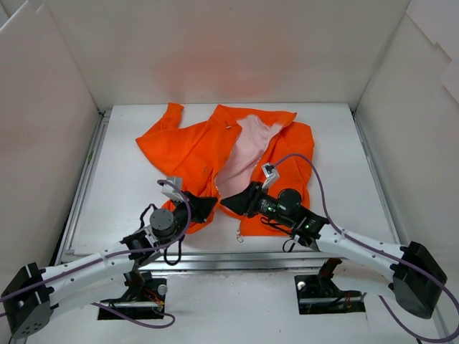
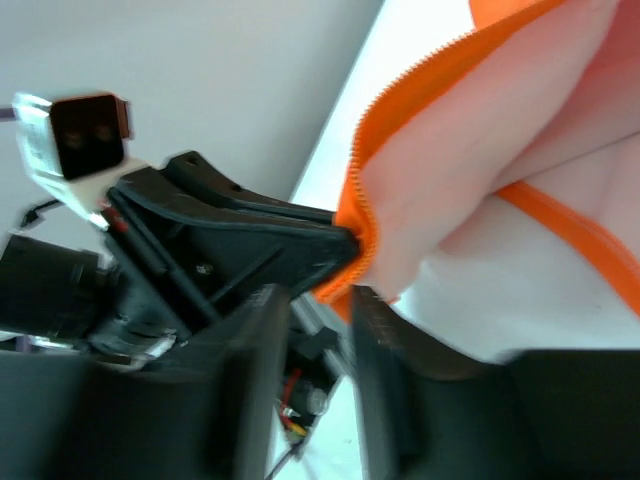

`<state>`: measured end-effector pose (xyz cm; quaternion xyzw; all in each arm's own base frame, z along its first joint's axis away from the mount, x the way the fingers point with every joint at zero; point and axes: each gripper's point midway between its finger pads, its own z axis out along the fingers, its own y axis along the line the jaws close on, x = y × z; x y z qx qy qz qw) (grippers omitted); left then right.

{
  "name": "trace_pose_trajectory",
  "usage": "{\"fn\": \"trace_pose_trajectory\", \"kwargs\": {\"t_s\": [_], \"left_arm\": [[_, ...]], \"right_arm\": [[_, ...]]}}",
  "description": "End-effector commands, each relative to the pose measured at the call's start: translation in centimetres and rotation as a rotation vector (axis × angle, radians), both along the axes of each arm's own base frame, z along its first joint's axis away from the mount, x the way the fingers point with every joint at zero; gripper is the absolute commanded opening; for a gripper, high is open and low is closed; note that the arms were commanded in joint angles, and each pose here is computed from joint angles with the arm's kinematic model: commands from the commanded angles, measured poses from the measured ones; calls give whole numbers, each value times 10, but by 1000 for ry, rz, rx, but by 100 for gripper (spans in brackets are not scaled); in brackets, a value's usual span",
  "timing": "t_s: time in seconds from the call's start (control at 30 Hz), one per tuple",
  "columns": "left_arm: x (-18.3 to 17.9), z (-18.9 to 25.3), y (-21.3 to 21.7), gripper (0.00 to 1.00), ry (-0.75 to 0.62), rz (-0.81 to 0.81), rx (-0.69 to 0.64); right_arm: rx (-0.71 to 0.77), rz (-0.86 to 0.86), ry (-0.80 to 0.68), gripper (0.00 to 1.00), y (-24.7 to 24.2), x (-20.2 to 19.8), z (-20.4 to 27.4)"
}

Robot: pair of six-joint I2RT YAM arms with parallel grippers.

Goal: Zip up the jacket

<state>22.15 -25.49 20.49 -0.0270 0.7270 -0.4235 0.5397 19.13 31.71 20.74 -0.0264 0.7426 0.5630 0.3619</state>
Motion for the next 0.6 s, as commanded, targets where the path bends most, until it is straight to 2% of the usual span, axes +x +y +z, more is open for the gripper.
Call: {"fn": "trace_pose_trajectory", "kwargs": {"t_s": [0.0,0.03,0.13,0.3,0.57], "left_arm": [[6,33,2,0,-38,36,-115],[6,34,1,0,-37,36,-122],[7,38,0,0,-40,36,-133],[6,44,3,0,-49,42,-150],[2,44,0,0,-45,15,-157]], "right_arm": [[101,-11,-79,39,3,0,37],[112,-2,-81,45,6,0,39],[108,12,-52,44,15,3,35],[126,-1,-25,30,18,7,26],[122,-10,-41,22,20,9,29]]}}
